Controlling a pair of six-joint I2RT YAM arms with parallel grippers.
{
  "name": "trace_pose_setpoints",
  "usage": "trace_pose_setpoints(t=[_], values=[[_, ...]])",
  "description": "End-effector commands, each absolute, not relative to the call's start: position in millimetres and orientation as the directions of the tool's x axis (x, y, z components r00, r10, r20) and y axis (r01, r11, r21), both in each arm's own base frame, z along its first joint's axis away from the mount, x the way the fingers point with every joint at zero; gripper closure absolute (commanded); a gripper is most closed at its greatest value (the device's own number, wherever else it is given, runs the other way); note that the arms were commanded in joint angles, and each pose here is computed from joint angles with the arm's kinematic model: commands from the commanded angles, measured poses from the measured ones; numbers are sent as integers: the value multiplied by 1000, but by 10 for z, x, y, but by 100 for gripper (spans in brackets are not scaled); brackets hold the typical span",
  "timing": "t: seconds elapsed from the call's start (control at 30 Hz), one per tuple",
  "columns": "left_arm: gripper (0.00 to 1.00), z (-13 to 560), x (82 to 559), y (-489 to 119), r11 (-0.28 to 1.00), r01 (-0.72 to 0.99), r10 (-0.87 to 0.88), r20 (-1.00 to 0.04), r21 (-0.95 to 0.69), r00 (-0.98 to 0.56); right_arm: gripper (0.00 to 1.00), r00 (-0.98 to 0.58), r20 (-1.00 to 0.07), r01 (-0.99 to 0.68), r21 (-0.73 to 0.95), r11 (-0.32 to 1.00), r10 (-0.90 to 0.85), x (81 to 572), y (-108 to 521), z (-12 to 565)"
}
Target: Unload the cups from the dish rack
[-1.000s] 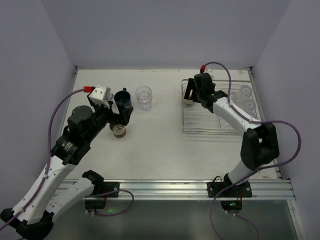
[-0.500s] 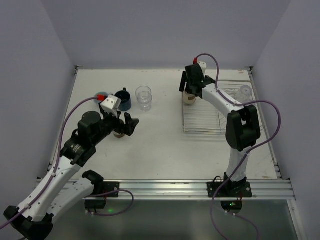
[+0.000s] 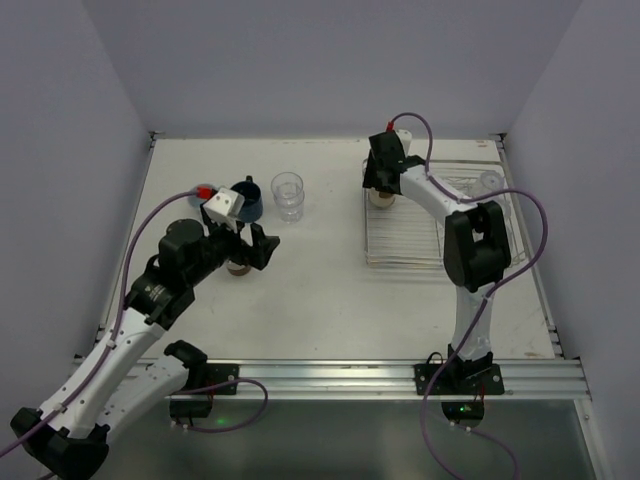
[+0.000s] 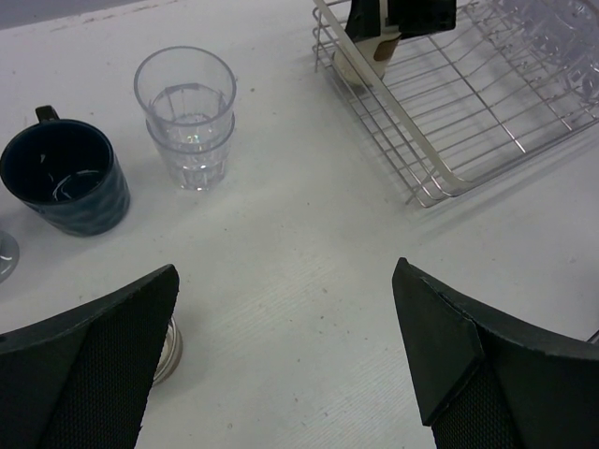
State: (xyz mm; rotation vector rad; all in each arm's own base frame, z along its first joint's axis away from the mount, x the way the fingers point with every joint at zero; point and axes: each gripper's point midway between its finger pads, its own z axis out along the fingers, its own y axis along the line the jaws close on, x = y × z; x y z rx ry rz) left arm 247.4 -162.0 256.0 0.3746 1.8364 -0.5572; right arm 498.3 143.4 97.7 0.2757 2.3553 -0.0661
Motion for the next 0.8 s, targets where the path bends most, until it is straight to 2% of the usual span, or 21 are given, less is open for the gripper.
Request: trace_pose_setpoints(t=[0.0, 0.1, 0.3, 0.37, 0.4, 0.43, 0.5, 0.57, 0.6, 0.63, 0.7, 0.73, 0.77], values=[[0, 2591, 2528, -1658, 827, 535, -5, -953, -174, -302, 49, -651, -736, 227, 45, 973, 186, 5015, 1392, 1221], [0, 2586, 2526, -1707, 812, 555, 2, -951, -180, -311, 64, -587, -786, 218, 78, 973, 195, 4937, 1345, 1480], [0, 2855, 2440, -1877, 739, 633, -63, -959, -230, -275, 65, -522, -830, 197, 105, 975, 195, 4611, 1203, 1801], [0, 2913, 2368, -2004, 681, 677, -87, -948, -280, -305, 66, -457, -861, 175, 157, 972, 221, 4490, 1180, 2104], [0, 2947, 2357, -2053, 660, 691, -100, -946, -295, -308, 66, -478, -850, 142, 173, 975, 220, 4372, 1216, 2022], [0, 2963, 2305, -2120, 623, 705, -122, -933, -338, -339, 66, -425, -869, 107, 231, 967, 254, 4293, 1246, 2266], [0, 3031, 2288, -2230, 567, 734, -158, -923, -375, -350, 66, -443, -853, 27, 295, 955, 276, 4091, 1375, 2248], [0, 2967, 2216, -2348, 498, 739, -182, -887, -455, -424, 67, -398, -848, -59, 406, 912, 351, 3897, 1490, 2552], [0, 3091, 2229, -2406, 462, 766, -217, -894, -447, -392, 67, -455, -806, -143, 485, 863, 378, 3727, 1687, 2502], [0, 3062, 2194, -2453, 427, 760, -230, -872, -490, -433, 68, -471, -787, -204, 536, 819, 398, 3615, 1809, 2572], [0, 3089, 2198, -2547, 382, 773, -249, -862, -506, -441, 68, -481, -757, -338, 626, 703, 443, 3362, 2022, 2793], [0, 3080, 2176, -2584, 356, 769, -257, -847, -531, -466, 68, -518, -720, -441, 688, 576, 463, 3181, 2229, 2989], [0, 3039, 2197, -2627, 347, 763, -256, -838, -545, -482, 68, -529, -705, -489, 708, 509, 473, 3044, 2303, 3110]])
